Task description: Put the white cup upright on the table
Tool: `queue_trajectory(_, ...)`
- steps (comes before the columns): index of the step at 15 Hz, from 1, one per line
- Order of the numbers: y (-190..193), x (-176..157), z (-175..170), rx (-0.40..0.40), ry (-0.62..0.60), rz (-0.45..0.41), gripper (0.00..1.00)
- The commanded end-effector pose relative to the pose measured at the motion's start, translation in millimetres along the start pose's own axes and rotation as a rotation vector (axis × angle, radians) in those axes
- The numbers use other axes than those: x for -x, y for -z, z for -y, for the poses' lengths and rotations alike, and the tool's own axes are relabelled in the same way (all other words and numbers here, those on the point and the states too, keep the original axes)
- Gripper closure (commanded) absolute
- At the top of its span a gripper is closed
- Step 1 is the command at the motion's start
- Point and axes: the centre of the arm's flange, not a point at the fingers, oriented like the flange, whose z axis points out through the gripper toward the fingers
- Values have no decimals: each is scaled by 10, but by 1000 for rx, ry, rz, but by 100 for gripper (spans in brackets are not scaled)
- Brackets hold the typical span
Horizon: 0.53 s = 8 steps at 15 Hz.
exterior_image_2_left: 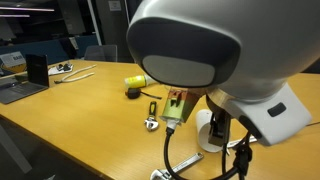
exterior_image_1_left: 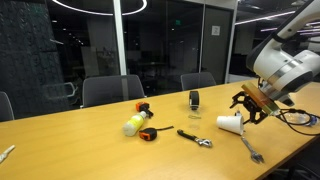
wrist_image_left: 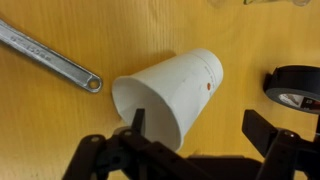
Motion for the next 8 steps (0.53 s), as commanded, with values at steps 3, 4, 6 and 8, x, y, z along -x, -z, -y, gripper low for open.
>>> queue_trajectory(3, -223, -91, 182, 16, 53, -3, 0)
queue_trajectory(4, -239, -95, 198, 23, 64, -11, 0)
queue_trajectory(6, -268, -105, 228, 35, 82, -17, 27)
queue_trajectory(8, -279, -113, 263, 51, 99, -21, 42)
